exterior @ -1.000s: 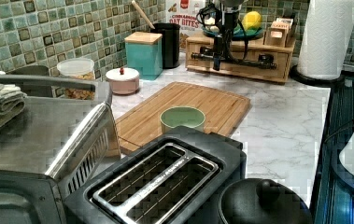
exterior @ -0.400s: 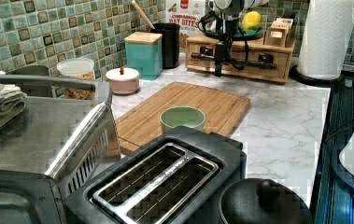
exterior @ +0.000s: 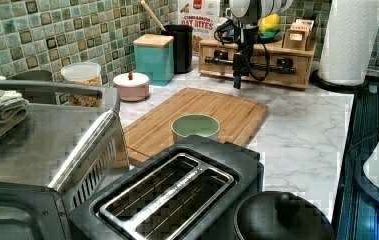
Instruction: Open the drawer.
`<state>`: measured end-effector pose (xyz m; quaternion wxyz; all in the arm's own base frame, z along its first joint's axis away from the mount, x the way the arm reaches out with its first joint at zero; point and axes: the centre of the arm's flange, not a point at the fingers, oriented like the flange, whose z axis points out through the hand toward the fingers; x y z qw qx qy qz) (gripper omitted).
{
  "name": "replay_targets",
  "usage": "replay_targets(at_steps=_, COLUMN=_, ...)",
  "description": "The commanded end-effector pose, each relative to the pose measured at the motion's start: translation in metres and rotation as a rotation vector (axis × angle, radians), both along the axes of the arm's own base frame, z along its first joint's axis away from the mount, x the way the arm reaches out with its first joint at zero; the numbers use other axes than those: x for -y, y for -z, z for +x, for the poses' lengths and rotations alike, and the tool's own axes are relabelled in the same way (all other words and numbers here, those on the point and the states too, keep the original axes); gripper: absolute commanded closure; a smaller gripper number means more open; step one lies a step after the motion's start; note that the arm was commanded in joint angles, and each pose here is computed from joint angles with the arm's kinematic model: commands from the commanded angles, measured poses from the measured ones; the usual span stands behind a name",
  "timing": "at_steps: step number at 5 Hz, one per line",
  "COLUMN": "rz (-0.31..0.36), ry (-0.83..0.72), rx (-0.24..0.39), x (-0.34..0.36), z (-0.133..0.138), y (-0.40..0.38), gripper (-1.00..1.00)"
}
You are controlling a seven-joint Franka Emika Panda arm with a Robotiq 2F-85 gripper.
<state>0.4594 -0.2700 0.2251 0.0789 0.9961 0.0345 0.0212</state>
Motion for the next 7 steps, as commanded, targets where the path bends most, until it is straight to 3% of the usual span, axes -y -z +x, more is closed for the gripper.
replay_targets(at_steps=1, rz=0.075, ry=-0.062, rx=0.038, x=-0.036, z=-0.001, y=-0.043, gripper=-1.0)
replay_targets(at_steps=2, rz=0.107, ry=-0.07, rx=0.039, x=-0.074, z=0.01, y=-0.038, gripper=-1.0)
replay_targets(at_steps=7, rz=0.132, ry=-0.074, rx=0.024, x=-0.263, z=-0.014, y=-0.043, gripper=-1.0)
